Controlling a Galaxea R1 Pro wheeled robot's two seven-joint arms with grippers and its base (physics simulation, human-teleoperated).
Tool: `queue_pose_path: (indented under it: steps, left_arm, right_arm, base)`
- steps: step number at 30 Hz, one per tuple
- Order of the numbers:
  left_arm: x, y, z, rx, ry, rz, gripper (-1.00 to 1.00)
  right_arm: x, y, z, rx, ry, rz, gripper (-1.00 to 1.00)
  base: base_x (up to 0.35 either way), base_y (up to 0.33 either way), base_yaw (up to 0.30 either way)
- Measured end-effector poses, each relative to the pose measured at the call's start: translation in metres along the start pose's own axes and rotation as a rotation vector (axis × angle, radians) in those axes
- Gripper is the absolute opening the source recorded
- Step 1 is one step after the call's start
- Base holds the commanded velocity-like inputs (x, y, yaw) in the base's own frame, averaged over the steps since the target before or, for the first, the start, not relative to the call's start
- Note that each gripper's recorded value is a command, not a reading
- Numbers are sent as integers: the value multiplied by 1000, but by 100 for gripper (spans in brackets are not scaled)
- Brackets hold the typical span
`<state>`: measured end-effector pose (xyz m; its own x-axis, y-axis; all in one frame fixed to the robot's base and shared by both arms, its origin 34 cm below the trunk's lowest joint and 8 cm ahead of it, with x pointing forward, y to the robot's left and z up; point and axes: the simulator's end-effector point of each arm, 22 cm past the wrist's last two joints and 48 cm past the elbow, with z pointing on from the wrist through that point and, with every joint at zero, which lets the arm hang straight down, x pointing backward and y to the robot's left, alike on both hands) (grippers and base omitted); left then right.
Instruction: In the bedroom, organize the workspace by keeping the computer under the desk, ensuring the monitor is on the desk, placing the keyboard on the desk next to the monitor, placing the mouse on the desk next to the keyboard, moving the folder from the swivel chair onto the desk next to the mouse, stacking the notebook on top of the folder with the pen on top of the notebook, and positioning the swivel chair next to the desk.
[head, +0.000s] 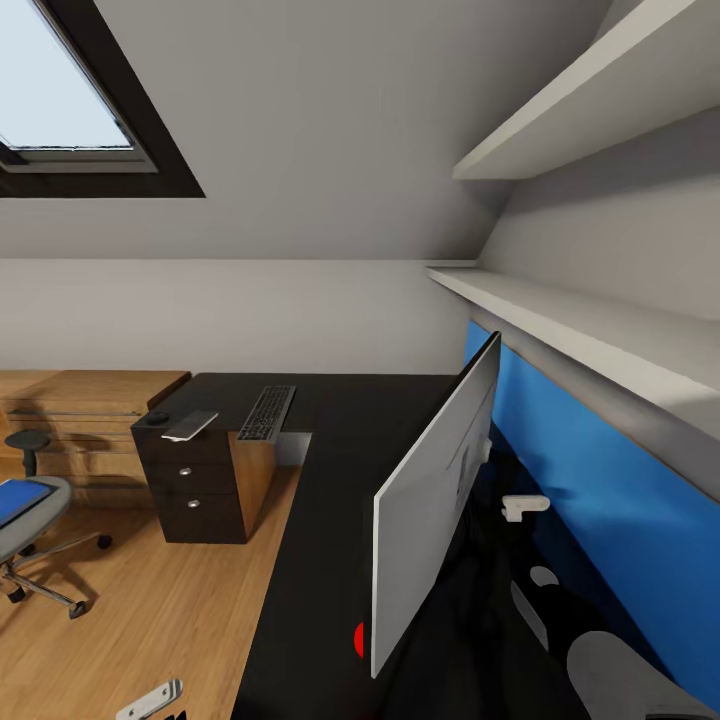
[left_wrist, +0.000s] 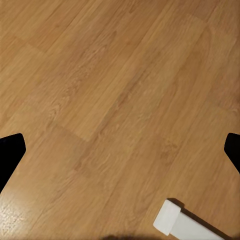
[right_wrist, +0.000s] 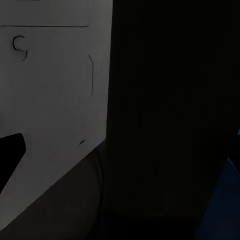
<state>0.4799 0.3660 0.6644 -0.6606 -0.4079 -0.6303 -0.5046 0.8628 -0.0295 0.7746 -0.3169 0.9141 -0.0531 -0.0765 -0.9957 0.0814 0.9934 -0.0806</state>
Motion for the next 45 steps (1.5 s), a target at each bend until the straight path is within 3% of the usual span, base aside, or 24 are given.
queue_pose_path:
  steps: [25, 45]
  left_arm:
    - [0, 0, 0, 0, 0, 0, 100]
    - [0, -1, 0, 2, 1, -1, 100]
  right_arm:
    - [-1, 0, 0, 1, -2, 1, 100]
    - [0, 0, 0, 1, -2, 1, 100]
  base:
    - [-5, 0, 0]
    - [-325, 11, 0]
